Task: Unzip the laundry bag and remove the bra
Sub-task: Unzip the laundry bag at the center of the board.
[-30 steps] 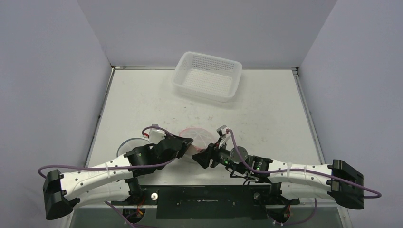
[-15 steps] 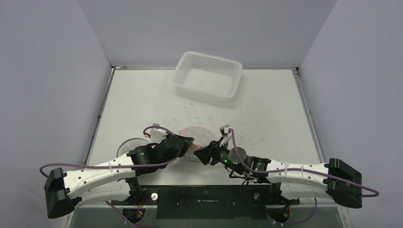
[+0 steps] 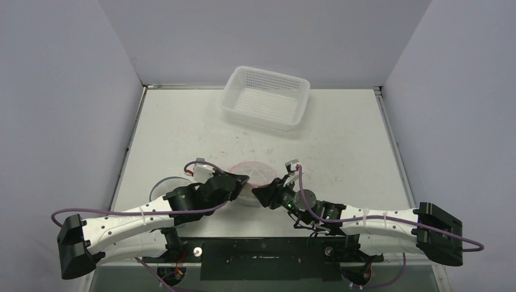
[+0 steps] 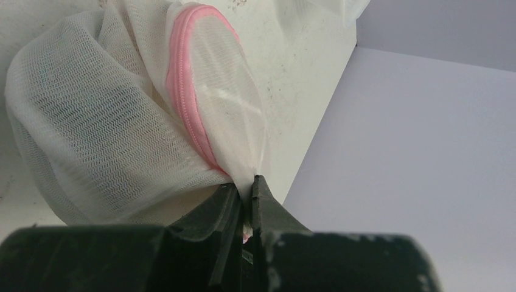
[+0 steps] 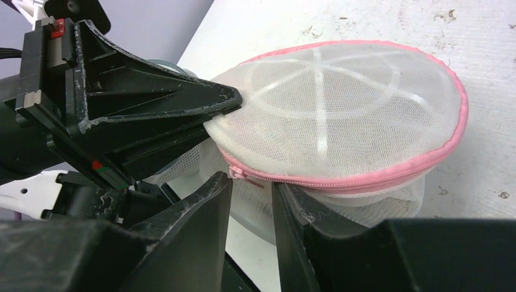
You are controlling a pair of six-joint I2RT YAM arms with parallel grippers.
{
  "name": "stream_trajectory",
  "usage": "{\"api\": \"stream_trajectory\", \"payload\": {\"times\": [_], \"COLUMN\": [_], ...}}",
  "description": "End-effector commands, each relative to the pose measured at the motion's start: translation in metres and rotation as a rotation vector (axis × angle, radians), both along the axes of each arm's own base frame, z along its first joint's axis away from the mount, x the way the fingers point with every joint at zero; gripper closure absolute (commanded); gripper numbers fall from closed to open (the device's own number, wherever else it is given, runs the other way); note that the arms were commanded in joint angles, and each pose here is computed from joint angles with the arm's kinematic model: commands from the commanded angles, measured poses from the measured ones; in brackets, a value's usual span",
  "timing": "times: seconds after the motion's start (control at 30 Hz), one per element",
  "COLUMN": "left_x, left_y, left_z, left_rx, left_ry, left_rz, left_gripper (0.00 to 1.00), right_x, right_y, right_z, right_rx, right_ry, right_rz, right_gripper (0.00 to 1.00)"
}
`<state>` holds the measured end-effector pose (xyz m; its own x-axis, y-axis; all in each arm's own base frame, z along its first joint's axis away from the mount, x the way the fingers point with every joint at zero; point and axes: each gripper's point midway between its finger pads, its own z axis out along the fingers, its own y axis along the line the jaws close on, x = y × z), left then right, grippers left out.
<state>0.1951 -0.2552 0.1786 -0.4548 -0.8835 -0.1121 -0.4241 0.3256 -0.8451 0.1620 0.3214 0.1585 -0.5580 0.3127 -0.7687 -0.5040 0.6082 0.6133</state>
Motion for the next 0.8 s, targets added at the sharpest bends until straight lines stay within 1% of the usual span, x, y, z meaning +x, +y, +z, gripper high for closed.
{"api": "stream_trajectory", "payload": {"times": [0.0, 0.13, 0.3, 0.47, 0.6, 0.77], "left_x": [-0.004, -0.004, -0.004, -0.005, -0.005, -0.004], "left_y": [-0.017, -0.017, -0.016, -0.016, -0.014, -0.011], "left_z": [0.021, 0.021, 0.019, 0.016, 0.016, 0.016], "left_rx": [-0.073, -0.073, -0.07, -0.069, -0.07, -0.065], "left_ry": [-0.008, -0.007, -0.006, -0.001, -0.004, -0.009], "left_rz": [-0.05, -0.049, -0.048, -0.049, -0.042, -0.033], "left_gripper": [1.0, 1.0, 1.0, 1.0, 1.0, 1.0], "right_x": [0.017, 0.015, 0.014, 0.011, 0.006, 0.004], "right_y": [-0.001, -0.001, -0.001, -0.004, -0.007, -0.017], "right_z": [0.032, 0.031, 0.03, 0.026, 0.02, 0.002], "right_rx": [0.103, 0.11, 0.108, 0.103, 0.076, -0.007], "right_ry": [-0.065, -0.065, -0.067, -0.065, -0.059, -0.044], "right_rz": [-0.079, -0.068, -0.056, -0.045, -0.028, -0.031], "right_gripper": [0.7, 0.75, 0.87, 0.94, 0.95, 0.95]}}
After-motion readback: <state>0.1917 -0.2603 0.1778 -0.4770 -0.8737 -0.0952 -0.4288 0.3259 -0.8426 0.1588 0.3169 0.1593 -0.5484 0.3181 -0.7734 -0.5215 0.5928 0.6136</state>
